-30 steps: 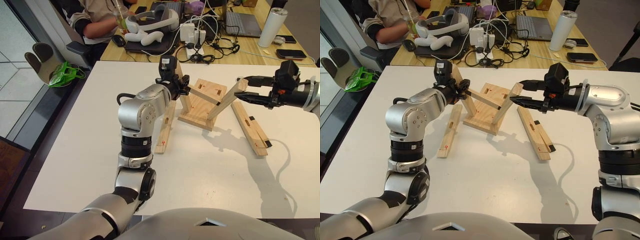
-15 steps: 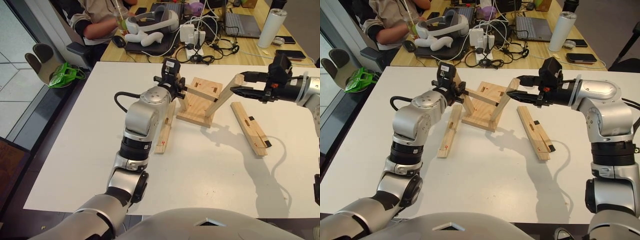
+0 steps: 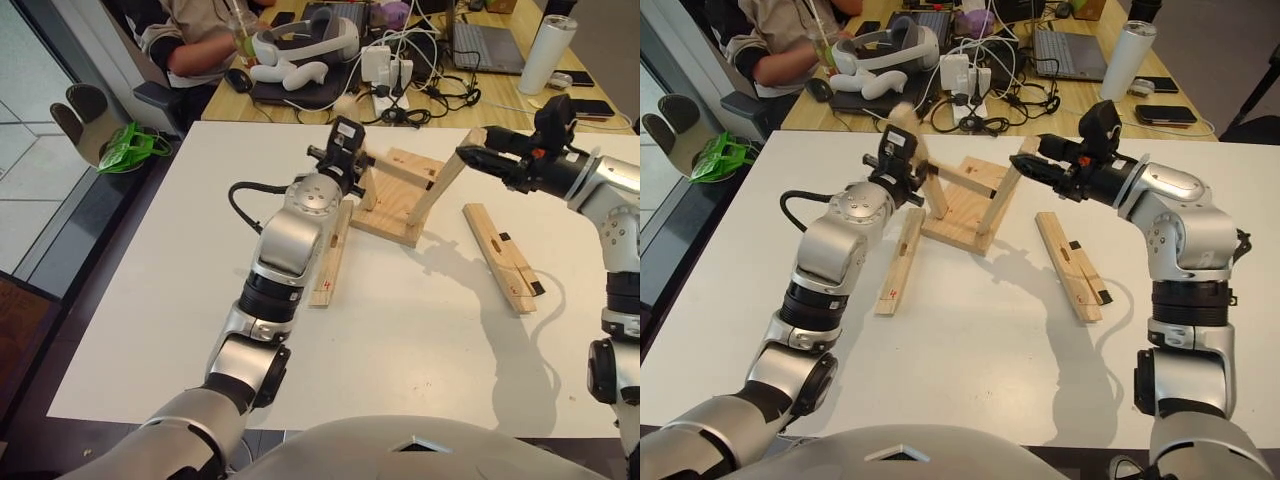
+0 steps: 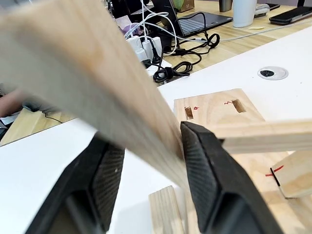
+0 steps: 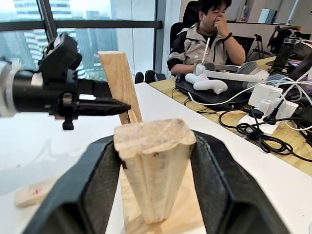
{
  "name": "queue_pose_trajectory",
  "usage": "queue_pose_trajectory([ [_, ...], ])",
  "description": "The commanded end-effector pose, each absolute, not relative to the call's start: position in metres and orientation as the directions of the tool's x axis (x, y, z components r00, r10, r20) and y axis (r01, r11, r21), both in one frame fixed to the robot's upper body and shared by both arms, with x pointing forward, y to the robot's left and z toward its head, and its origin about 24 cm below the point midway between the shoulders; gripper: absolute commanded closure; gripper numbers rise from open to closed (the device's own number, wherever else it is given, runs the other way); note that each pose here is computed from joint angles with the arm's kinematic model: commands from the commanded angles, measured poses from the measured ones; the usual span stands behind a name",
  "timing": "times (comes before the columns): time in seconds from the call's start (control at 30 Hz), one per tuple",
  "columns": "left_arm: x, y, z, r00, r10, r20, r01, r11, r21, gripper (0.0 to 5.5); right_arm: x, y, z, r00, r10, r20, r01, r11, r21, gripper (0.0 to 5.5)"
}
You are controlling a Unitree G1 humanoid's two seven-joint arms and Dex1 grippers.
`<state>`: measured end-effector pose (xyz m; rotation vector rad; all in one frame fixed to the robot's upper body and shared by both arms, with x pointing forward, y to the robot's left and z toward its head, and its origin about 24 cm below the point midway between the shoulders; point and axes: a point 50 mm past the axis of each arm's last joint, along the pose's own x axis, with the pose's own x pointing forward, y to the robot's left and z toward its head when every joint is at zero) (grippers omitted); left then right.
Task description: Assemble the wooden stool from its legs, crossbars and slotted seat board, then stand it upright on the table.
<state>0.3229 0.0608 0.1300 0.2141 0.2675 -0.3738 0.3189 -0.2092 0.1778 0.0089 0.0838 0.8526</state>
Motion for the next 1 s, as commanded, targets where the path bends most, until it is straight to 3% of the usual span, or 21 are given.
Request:
queue_pose_trajectory([
  [0.03,0.319,0.056,0.126,0.873,-0.373,-0.316,0.404,0.914,0.037,3.6,0.323,-0.215,0.201,0.664,0.747,0.039,-0.747,0.661,0.066,3.45],
  [0.1,0.319,0.056,0.126,0.871,-0.377,-0.316,0.403,0.915,0.02,3.6,0.32,-0.216,0.206,0.631,0.774,0.047,-0.776,0.629,0.046,2.79],
  [0.33,0.319,0.061,0.13,0.883,-0.366,-0.295,0.383,0.924,0.0,3.6,0.319,-0.222,0.208,0.612,0.791,-0.02,-0.791,0.611,-0.022,1.53],
  [0.4,0.319,0.068,0.135,0.898,-0.35,-0.267,0.357,0.934,-0.021,3.6,0.324,-0.224,0.223,0.642,0.766,0.032,-0.764,0.643,-0.055,1.2],
  [0.5,0.319,0.086,0.146,0.934,-0.299,-0.195,0.287,0.954,-0.088,3.6,0.326,-0.208,0.256,0.627,0.762,0.163,-0.757,0.645,-0.105,1.2],
  [0.63,0.327,0.133,0.17,0.995,-0.081,-0.058,0.067,0.974,-0.217,3.6,0.311,-0.147,0.293,0.497,0.789,0.362,-0.833,0.551,-0.056,1.2],
  [0.73,0.334,0.157,0.177,0.997,0.068,-0.023,-0.072,0.961,-0.269,3.6,0.297,-0.093,0.255,0.504,0.8,0.325,-0.862,0.491,0.129,1.2],
  [0.8,0.337,0.159,0.179,0.996,0.089,-0.017,-0.09,0.956,-0.28,3.6,0.296,-0.079,0.22,0.601,0.763,0.238,-0.798,0.561,0.217,1.2],
  [0.9,0.337,0.153,0.177,0.997,0.071,-0.019,-0.074,0.956,-0.284,3.6,0.308,-0.089,0.187,0.795,0.596,0.111,-0.606,0.782,0.143,1.2],
  [1.0,0.336,0.151,0.173,0.997,0.073,-0.031,-0.079,0.955,-0.285,3.6,0.315,-0.108,0.177,0.889,0.451,0.083,-0.456,0.888,0.057,1.2],
])
